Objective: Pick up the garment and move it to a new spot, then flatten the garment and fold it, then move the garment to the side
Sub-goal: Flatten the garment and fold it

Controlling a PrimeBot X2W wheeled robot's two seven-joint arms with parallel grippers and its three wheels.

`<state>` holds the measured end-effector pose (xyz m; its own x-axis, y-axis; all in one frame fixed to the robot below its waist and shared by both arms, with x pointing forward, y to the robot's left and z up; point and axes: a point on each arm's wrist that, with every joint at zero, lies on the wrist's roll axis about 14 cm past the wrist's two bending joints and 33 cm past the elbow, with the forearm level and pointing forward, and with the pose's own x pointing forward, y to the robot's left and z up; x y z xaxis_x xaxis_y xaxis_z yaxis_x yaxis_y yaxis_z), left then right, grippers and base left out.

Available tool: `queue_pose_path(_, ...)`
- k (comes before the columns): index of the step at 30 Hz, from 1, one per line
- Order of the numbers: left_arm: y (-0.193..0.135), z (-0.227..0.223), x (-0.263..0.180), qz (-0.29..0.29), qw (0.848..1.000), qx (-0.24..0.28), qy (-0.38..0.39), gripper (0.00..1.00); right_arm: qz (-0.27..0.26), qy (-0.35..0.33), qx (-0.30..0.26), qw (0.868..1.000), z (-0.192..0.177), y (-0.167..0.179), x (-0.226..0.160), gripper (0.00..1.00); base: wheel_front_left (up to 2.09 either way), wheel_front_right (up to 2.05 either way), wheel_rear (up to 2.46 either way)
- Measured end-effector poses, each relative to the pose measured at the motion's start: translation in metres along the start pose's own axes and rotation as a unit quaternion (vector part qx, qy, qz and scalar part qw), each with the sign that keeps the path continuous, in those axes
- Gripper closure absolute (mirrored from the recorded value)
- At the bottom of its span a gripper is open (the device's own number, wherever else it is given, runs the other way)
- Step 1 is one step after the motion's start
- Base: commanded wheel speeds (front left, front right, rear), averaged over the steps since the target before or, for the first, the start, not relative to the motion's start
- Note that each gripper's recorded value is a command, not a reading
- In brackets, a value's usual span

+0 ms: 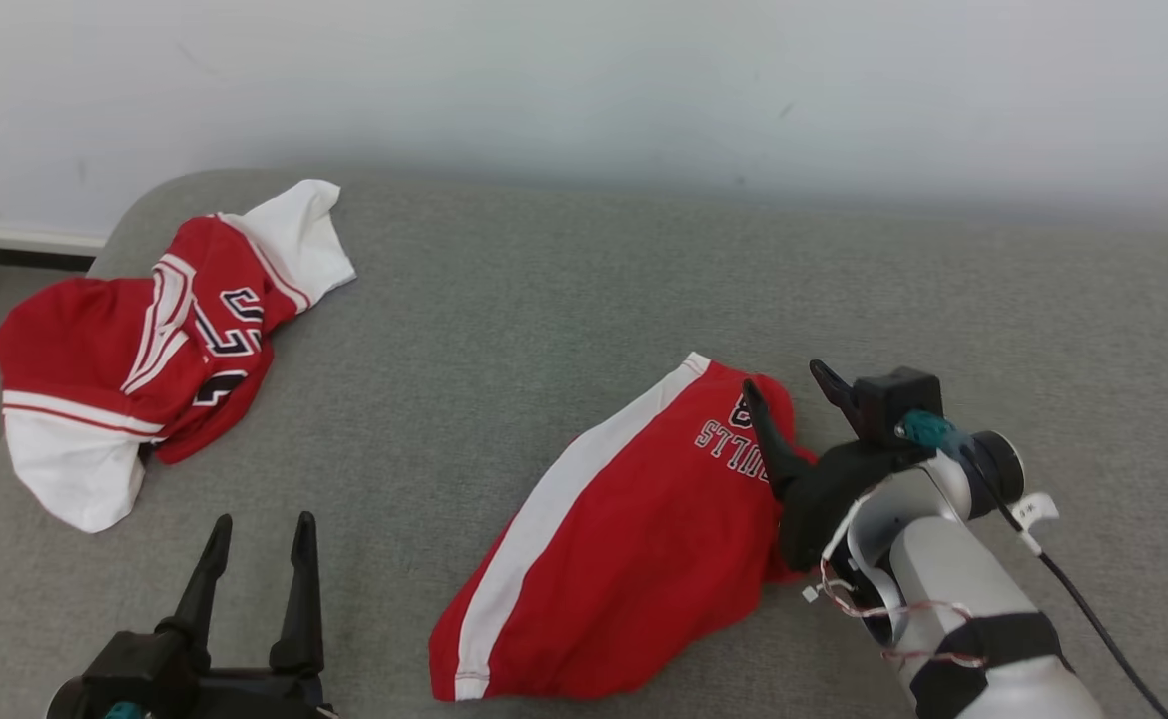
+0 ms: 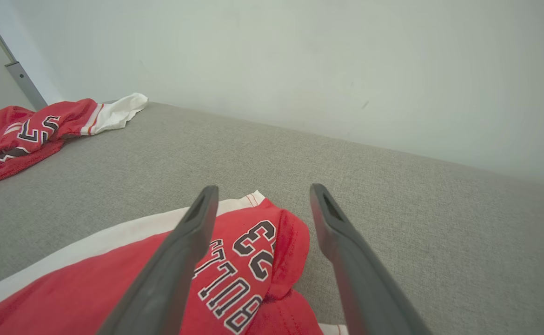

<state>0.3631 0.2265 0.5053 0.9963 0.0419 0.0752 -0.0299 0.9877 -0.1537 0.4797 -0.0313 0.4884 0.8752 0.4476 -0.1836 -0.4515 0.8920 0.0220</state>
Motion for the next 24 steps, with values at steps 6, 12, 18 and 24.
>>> queue_pose_path(6,0.001,-0.003,-0.001,0.005,1.0,-0.005,0.006,0.0,0.007,0.085,-0.001,0.996,-0.034,0.001,0.021,0.0,0.0,0.0,0.0)
queue_pose_path(12,0.006,-0.007,-0.003,0.013,1.0,-0.008,0.012,0.0,0.012,0.142,0.007,0.99,-0.064,0.005,0.03,0.0,0.0,0.0,0.0)
queue_pose_path(18,0.01,-0.01,-0.004,0.02,1.0,-0.007,0.019,0.0,0.023,0.129,0.016,0.991,-0.066,0.013,0.036,1.0,0.0,0.0,0.0)
queue_pose_path(24,0.007,-0.012,-0.006,0.015,1.0,-0.009,0.021,0.0,0.02,0.047,0.015,0.999,-0.034,0.011,0.037,1.0,0.0,0.0,0.0)
